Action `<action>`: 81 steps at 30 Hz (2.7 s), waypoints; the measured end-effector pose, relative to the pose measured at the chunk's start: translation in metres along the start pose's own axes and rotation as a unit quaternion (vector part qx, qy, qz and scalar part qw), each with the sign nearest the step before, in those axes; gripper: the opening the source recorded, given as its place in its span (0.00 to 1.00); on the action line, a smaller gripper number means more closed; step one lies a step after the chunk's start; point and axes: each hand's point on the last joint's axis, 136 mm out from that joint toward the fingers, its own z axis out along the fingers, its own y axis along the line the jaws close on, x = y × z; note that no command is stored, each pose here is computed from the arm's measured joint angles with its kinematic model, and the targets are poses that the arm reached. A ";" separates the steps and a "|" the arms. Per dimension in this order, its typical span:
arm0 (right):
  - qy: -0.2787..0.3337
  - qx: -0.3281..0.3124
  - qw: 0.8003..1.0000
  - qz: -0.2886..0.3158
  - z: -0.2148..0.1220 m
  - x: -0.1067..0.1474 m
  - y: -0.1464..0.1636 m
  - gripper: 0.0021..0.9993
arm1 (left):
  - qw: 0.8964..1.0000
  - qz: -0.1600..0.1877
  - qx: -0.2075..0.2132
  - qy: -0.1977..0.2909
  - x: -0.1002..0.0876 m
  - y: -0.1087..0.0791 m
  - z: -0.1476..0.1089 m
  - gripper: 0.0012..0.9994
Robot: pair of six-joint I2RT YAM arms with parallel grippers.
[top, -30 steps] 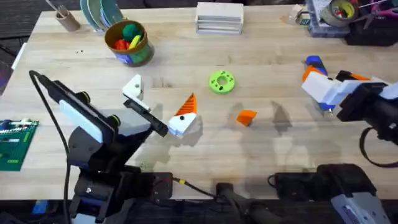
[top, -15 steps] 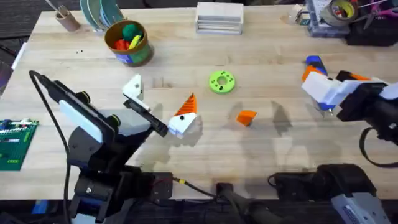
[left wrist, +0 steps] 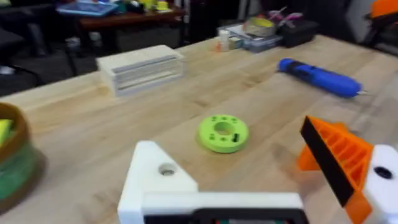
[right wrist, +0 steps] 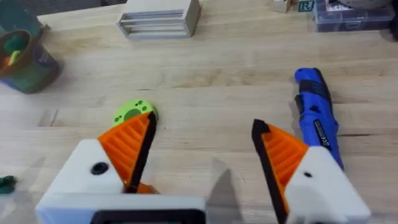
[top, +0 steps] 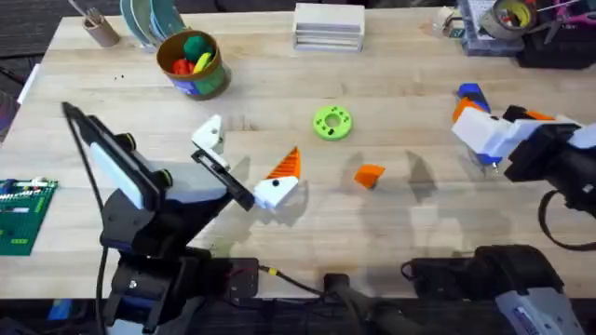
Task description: Pick up the gripper from the table and insert it into the empty holder that is missing its gripper. Then pick up a screw, insert it into the mounting hole, and use the screwdriver to tighten it. Finally, clean up the table by picking up the vegetable and placing it into the bucket.
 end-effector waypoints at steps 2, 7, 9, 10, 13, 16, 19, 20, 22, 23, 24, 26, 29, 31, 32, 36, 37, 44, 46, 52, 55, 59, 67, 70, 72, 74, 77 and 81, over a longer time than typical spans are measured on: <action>0.000 0.000 1.000 0.000 0.000 0.000 0.000 0.99 | 0.999 -0.029 0.024 0.001 0.000 -0.008 0.000 0.99; 0.000 0.000 1.000 0.000 0.000 0.000 0.000 0.99 | 0.994 -0.080 0.079 0.010 0.002 -0.027 -0.002 0.99; 0.000 0.000 1.000 0.000 0.000 0.000 0.000 0.99 | 0.990 -0.092 0.101 0.016 0.003 -0.035 -0.004 0.99; 0.000 0.000 1.000 0.000 0.000 0.000 0.000 0.99 | 0.989 -0.095 0.111 0.018 0.003 -0.038 -0.004 0.99; 0.000 0.000 1.000 0.000 0.000 0.000 0.000 0.99 | 0.984 -0.104 0.144 0.025 0.005 -0.050 -0.007 0.99; 0.000 0.000 1.000 0.000 0.000 0.000 0.000 0.99 | 0.978 -0.110 0.174 0.032 0.006 -0.060 -0.011 0.99; 0.000 0.000 1.000 0.000 0.000 0.000 0.000 0.99 | 0.972 -0.112 0.205 0.038 0.008 -0.070 -0.015 0.99; 0.000 0.000 1.000 0.000 0.000 0.000 0.000 0.99 | 0.969 -0.111 0.216 0.040 0.008 -0.074 -0.017 0.99; -0.001 0.000 1.000 0.000 0.000 -0.001 0.000 0.99 | 0.965 -0.105 0.237 0.042 0.009 -0.080 -0.020 0.99; -0.002 0.000 1.000 0.000 0.000 -0.001 0.000 0.99 | 0.962 -0.101 0.248 0.043 0.009 -0.084 -0.022 0.99; -0.002 0.000 1.000 0.002 0.000 -0.001 0.000 0.99 | 0.960 -0.096 0.258 0.043 0.010 -0.087 -0.024 0.99; -0.002 -0.002 1.000 0.014 0.000 -0.001 0.001 0.99 | 0.957 -0.090 0.271 0.044 0.010 -0.091 -0.026 0.99; 0.002 -0.021 0.999 0.034 0.000 0.000 0.007 0.99 | 0.955 -0.085 0.282 0.043 0.011 -0.094 -0.028 0.99; 0.014 -0.044 0.998 0.036 0.000 0.004 0.015 0.99 | 0.953 -0.083 0.287 0.043 0.011 -0.095 -0.029 0.99; 0.027 -0.054 0.997 0.039 0.001 0.008 0.018 0.99 | 0.953 -0.082 0.288 0.043 0.011 -0.096 -0.029 0.99; 0.108 -0.081 0.990 0.033 0.005 0.028 0.030 0.99 | 0.952 -0.080 0.292 0.043 0.011 -0.097 -0.030 0.99; 0.131 -0.086 0.987 0.026 0.005 0.031 0.033 0.99 | 0.952 -0.079 0.292 0.043 0.011 -0.097 -0.030 0.99; 0.294 -0.112 0.946 -0.075 -0.005 0.048 0.056 0.99 | 0.952 -0.079 0.294 0.043 0.011 -0.097 -0.031 0.99; 0.328 -0.113 0.931 -0.116 -0.001 0.055 0.061 0.99 | 0.952 -0.079 0.294 0.043 0.011 -0.097 -0.030 0.99; 0.397 -0.128 0.871 -0.259 0.012 0.089 0.073 0.99 | 0.952 -0.079 0.294 0.043 0.011 -0.097 -0.031 0.99; 0.413 -0.139 0.847 -0.304 0.017 0.102 0.082 0.99 | 0.952 -0.079 0.294 0.043 0.011 -0.097 -0.031 0.99; 0.429 -0.144 0.827 -0.334 0.029 0.114 0.090 0.99 | 0.952 -0.079 0.294 0.043 0.011 -0.097 -0.031 0.99; 0.453 -0.152 0.810 -0.339 0.051 0.132 0.098 0.99 | 0.952 -0.079 0.294 0.043 0.011 -0.097 -0.031 0.99; 0.463 -0.153 0.805 -0.337 0.055 0.138 0.099 0.99 | 0.952 -0.079 0.294 0.043 0.011 -0.097 -0.031 0.99; 0.469 -0.153 0.802 -0.337 0.058 0.141 0.099 0.98 | 0.952 -0.079 0.294 0.043 0.011 -0.097 -0.031 0.99; 0.473 -0.154 0.800 -0.336 0.060 0.144 0.099 0.92 | 0.952 -0.079 0.294 0.043 0.011 -0.097 -0.031 0.99; 0.473 -0.155 0.800 -0.336 0.061 0.145 0.100 0.81 | 0.952 -0.079 0.294 0.043 0.011 -0.097 -0.031 0.99; 0.472 -0.156 0.800 -0.335 0.061 0.145 0.101 0.78 | 0.952 -0.079 0.294 0.043 0.011 -0.097 -0.031 0.99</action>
